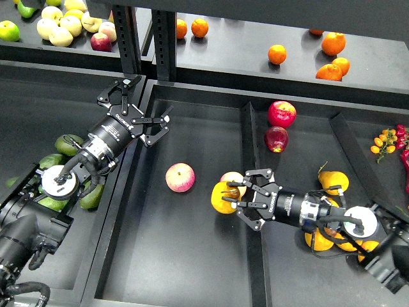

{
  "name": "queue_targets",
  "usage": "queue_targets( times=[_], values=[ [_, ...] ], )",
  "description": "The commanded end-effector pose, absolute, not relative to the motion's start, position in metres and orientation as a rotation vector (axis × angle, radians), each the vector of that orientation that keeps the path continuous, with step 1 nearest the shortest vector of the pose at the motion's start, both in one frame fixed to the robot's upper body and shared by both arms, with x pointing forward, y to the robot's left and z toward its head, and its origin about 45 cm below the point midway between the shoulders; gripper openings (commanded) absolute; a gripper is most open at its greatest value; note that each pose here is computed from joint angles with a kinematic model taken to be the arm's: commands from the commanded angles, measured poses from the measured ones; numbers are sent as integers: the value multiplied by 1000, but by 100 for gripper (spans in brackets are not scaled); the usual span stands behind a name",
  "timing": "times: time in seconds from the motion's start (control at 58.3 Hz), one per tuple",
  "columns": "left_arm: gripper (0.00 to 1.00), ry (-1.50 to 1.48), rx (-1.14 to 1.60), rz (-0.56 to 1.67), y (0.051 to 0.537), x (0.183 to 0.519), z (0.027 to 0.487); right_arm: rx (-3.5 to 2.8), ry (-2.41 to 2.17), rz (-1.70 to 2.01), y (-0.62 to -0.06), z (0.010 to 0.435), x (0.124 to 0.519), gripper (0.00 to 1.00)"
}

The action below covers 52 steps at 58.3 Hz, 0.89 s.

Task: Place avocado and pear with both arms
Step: 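Lift the pear and carry it into the pear bin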

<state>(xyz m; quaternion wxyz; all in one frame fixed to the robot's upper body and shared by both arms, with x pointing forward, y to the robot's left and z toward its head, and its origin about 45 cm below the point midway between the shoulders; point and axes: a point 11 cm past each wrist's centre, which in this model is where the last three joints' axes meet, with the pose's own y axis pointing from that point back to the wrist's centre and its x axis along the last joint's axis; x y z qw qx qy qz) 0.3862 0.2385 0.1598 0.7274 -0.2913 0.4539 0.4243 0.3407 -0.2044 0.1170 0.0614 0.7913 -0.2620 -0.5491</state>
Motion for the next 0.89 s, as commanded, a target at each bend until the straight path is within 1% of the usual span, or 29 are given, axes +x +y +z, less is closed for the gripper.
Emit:
queue_targets(
  times=[0.0, 0.24, 0.463, 0.652, 0.72, 0.875],
  values=[
    [99, 1001, -642, 935, 239, 386, 160, 2382, -854, -1675, -235, 127, 340, 1],
    [99, 1003, -641, 938, 239, 386, 159, 2307, -927, -1735, -278, 135, 324, 1],
    [99, 1007, -637, 939, 239, 386, 157, 2161, -998, -1795, -319, 129, 295, 2],
    [99, 1009, -637, 942, 239, 385, 156, 2026, -1056, -1791, -350, 114, 272, 2],
    [99, 1014, -636, 946, 240, 384, 154, 1954, -1094, -1803, -365, 101, 258, 2],
    [99, 1016, -632, 945, 239, 383, 153, 1907, -1102, -1819, -364, 81, 250, 2]
  ],
)
